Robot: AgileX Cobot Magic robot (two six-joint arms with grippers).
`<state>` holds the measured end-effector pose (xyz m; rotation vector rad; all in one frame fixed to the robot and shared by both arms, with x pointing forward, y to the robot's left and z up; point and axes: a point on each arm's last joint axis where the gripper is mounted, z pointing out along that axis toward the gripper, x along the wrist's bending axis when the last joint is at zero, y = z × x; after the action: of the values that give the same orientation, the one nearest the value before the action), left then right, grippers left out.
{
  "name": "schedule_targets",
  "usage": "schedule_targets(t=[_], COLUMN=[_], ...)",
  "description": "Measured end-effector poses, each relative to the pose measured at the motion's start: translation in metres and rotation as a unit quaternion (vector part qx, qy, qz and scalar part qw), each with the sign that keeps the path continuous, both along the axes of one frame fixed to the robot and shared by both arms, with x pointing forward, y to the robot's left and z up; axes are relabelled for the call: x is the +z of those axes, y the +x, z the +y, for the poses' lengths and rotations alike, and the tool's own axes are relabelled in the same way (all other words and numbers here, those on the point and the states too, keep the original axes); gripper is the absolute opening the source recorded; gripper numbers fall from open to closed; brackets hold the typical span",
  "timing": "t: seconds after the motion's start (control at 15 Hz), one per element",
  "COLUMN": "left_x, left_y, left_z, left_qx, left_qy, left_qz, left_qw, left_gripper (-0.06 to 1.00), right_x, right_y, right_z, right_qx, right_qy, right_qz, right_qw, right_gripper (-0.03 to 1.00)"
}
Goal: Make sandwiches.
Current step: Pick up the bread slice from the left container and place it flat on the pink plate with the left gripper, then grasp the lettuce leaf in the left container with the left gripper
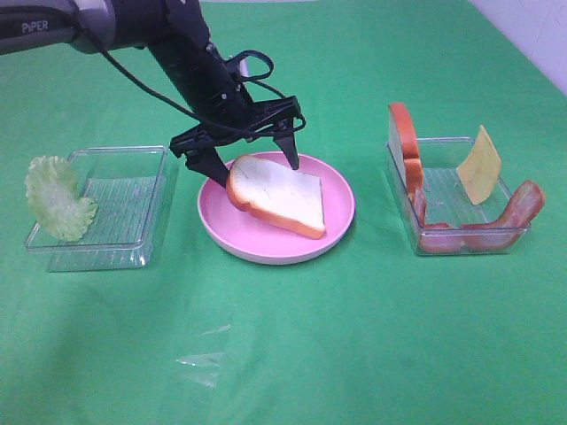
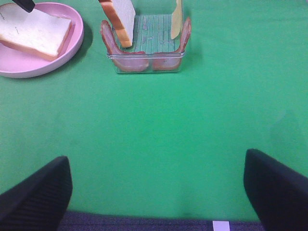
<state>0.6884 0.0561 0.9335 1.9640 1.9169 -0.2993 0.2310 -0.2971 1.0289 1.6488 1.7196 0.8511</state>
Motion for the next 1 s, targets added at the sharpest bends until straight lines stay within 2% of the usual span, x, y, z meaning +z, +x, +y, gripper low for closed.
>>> schedule_targets(t=[0.13,0.33,0.47,0.67,0.8,1.0], left_x=[0.016,0.037,0.062,0.094,0.123,0.160], left_y=[-0.001,0.005,0.008,0.005,0.006,0.001], left_z=[-0.003,0.003,0.008,0.021,0.051,0.120], left_qx=[-0.006,-0.007,-0.010,-0.020,0.006,0.051], left_qy=[0.046,0.088,0.104,0.111,0.113,0.127], left_qz=[-0.011,-0.044,-0.089,-0.129,-0.149,-0.165], left_qw=[0.999,0.995,0.991,0.985,0.982,0.977], left_gripper=[0.88,0.88,0.88,0.88,0.88,0.88], right_x=[0.000,0.000,0.000,0.000,0.000,0.000], right_y=[0.000,0.000,0.000,0.000,0.000,0.000], right_z=[0.000,0.000,0.000,0.000,0.000,0.000], right_qx=[0.000,0.000,0.000,0.000,0.000,0.000], right_qy=[0.000,0.000,0.000,0.000,0.000,0.000], right_qz=[0.000,0.000,0.000,0.000,0.000,0.000], right_qw=[1.000,1.000,1.000,1.000,1.000,1.000], right_gripper=[0.94,0.94,0.94,0.94,0.94,0.94])
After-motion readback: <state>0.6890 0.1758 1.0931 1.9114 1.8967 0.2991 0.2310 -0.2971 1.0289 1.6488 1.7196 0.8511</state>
